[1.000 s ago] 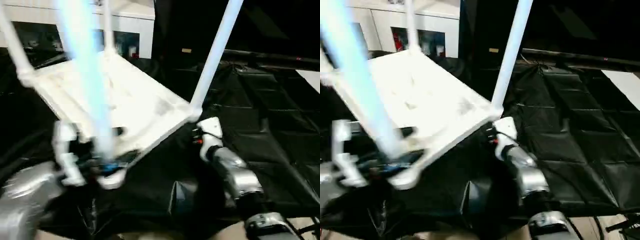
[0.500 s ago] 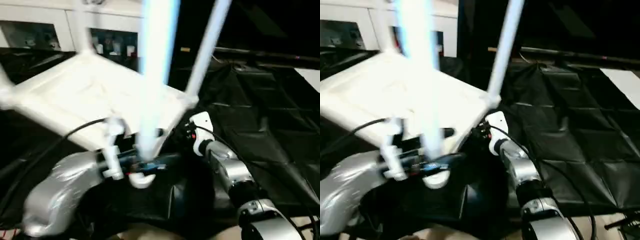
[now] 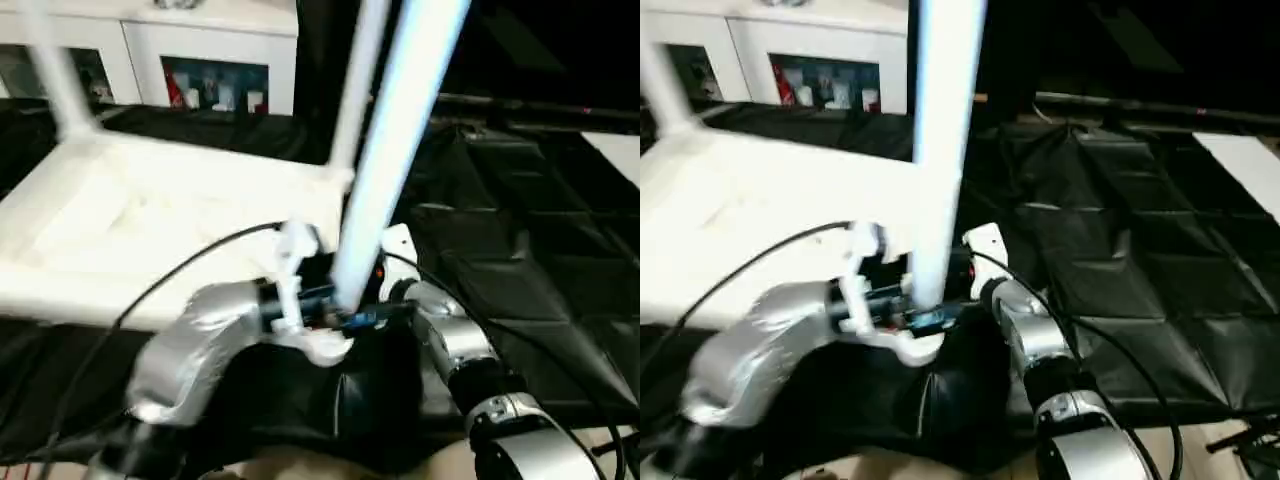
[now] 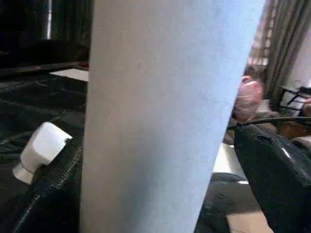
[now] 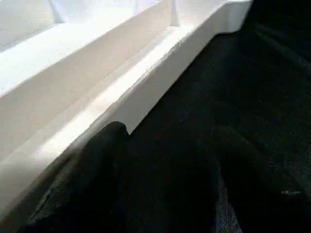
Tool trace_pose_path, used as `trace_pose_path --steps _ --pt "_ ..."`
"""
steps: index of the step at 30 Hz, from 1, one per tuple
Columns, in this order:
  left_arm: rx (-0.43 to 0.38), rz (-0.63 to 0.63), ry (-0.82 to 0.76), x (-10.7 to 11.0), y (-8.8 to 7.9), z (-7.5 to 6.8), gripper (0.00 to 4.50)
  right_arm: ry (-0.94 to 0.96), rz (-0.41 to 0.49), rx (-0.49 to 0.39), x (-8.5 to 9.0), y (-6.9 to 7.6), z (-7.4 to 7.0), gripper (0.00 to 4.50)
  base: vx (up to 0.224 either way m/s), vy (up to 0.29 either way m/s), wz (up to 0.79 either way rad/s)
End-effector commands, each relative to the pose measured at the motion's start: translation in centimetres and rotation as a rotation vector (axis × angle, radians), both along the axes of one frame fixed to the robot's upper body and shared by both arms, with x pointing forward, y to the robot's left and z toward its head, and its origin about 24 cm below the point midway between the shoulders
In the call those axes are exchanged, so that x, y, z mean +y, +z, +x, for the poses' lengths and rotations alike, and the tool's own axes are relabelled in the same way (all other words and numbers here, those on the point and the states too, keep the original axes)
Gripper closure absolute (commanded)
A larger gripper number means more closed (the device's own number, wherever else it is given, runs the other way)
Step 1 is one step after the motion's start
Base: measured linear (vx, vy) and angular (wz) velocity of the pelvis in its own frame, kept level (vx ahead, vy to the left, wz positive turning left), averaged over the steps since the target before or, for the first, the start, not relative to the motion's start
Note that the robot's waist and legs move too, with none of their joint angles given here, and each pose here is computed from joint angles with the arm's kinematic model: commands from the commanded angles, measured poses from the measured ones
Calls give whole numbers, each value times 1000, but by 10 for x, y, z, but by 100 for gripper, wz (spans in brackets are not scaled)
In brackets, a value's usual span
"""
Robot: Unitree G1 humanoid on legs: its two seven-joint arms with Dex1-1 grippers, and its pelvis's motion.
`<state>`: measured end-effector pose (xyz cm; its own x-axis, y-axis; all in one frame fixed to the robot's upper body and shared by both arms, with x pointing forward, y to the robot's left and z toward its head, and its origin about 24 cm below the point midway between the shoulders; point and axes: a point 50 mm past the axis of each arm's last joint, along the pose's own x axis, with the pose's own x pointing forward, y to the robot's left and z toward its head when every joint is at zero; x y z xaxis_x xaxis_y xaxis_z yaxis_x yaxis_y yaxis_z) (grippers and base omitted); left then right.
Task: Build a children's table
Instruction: Rotate table base
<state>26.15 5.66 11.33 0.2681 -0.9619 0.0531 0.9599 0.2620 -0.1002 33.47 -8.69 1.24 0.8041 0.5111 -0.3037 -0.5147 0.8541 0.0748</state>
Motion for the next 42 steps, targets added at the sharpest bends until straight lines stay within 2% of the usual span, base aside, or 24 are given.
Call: trace_pose_path --steps 1,4,6,7,10,13,16,18,20,21,23,24,25,26,27,28,31,34,42 --pt "-33 34 26 -7 -2 4 3 36 7 -15 11 2 0 128 0 0 0" --pt "-53 65 84 0 -8 9 3 10 4 -16 7 0 0 128 0 0 0" --pt "-37 81 116 9 -14 11 3 -5 1 -22 3 -1 -1 128 0 0 0" --pt "-19 91 119 17 -16 11 3 -8 1 -29 -2 0 -1 128 0 0 0" --pt "-28 94 137 23 -15 11 3 11 13 -44 -7 5 -3 128 0 0 0" --pt "-41 143 127 39 -15 9 3 119 -20 -66 -25 12 -13 128 0 0 0" --pt "-49 186 104 46 -18 7 3 165 -36 -61 -34 13 -20 128 0 0 0" --pt "-41 271 62 62 -25 1 3 215 -58 -42 -56 18 -32 128 0 0 0" --pt "-34 293 37 65 -28 -2 3 238 -75 -41 -65 21 -37 128 0 0 0" --pt "-32 308 25 67 -29 -3 20 254 -77 -37 -69 23 -40 128 0 0 0" --pt "-39 344 0 72 -33 -4 20 282 -84 -36 -74 29 -44 128 0 0 0" --pt "-32 389 -30 80 -38 -4 33 322 -78 -26 -79 36 -48 128 0 0 0" --pt "-32 389 -30 80 -38 -4 49 322 -78 -26 -79 36 -48 128 0 0 0" --pt "-67 483 -27 92 -44 3 56 392 -90 -21 -79 43 -53 128 0 0 0" --pt "-83 511 -19 95 -45 6 62 415 -97 -19 -78 45 -55 128 0 0 0" --pt "-77 513 -21 96 -45 10 62 454 -98 -16 -78 48 -57 128 0 0 0" --pt "-50 523 -36 100 -47 21 101 551 -95 12 -77 51 -63 128 0 0 0" --pt "-40 570 -82 104 -47 25 120 605 -117 45 -77 51 -67 128 0 0 0" --pt "-36 586 -176 100 -49 32 187 639 -124 53 -76 58 -64 128 0 0 0"
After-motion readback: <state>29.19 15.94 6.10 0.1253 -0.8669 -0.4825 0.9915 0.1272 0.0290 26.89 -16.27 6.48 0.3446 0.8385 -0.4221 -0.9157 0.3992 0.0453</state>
